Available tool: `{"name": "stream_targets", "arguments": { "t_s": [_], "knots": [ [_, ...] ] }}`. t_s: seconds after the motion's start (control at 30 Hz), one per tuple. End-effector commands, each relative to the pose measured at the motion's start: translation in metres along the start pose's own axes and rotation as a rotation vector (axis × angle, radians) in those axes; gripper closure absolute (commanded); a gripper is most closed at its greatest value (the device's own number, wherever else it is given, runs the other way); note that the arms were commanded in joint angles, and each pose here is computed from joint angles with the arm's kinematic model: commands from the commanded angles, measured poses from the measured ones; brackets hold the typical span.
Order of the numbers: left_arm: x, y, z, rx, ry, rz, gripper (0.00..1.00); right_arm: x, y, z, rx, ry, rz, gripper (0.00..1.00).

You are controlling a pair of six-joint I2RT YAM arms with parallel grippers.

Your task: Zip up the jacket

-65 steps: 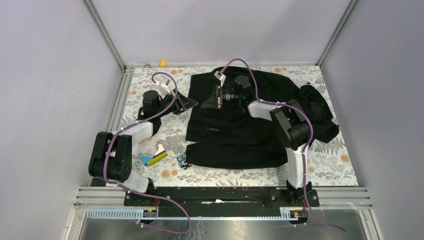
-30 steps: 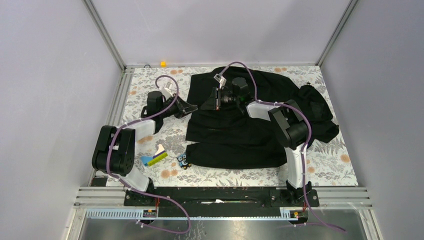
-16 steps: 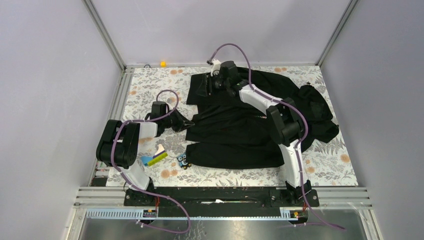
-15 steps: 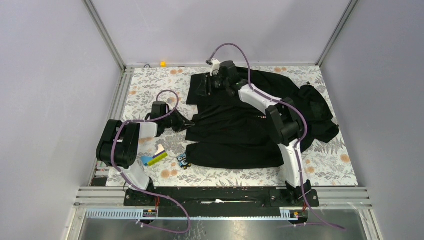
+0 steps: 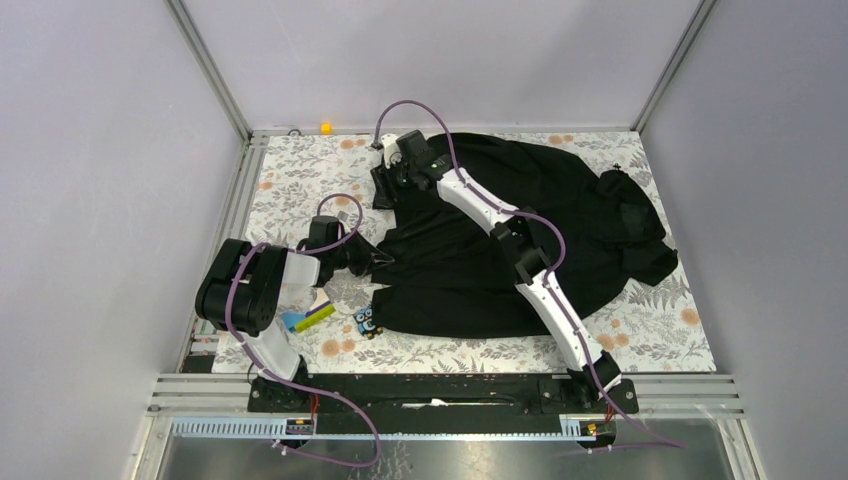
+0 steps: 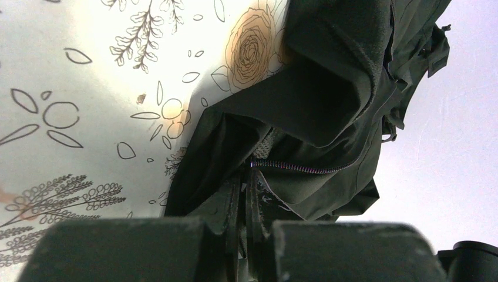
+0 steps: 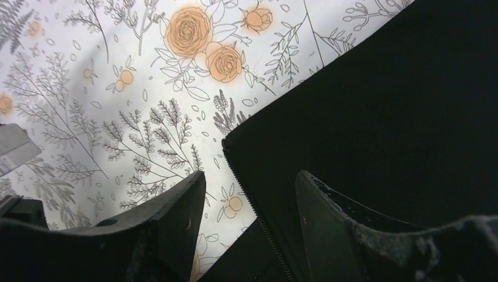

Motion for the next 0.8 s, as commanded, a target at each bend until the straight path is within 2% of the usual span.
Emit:
{"name": "stream_targets", "arguments": {
  "t_s": [0.0,0.17,0.47,0.57,0.77],
  "knots": [
    [0.003,-0.002,0.002,-0.004,0.001,0.016,1.00,0.003,0.003,0.001,0.022,-0.089,-0.093,0.33],
    [0.002,-0.005,0.001,0.004,-0.002,0.030,1.00,0.000,-0.007,0.017,0.046,-0.183,-0.099,0.29],
    [0.001,-0.004,0.003,0.009,-0.009,0.038,1.00,0.009,-0.018,0.040,0.065,-0.273,-0.153,0.31],
    [0.001,-0.004,0.004,0.012,-0.011,0.032,1.00,0.019,-0.019,0.043,0.082,-0.275,-0.203,0.36],
    [-0.004,-0.003,0.003,0.007,-0.027,0.036,1.00,0.035,-0.034,0.049,0.192,-0.337,-0.339,0.57]
  ]
}}
Point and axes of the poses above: each gripper's point midway between its finger pads, its own z axis out along the fingers, its own x axis along the line the jaws close on, y = z × x, the point moved 10 cm from there along -z, back along the fingers, and after that the axes turned 11 degrees about -z, right-handed, at the moved point
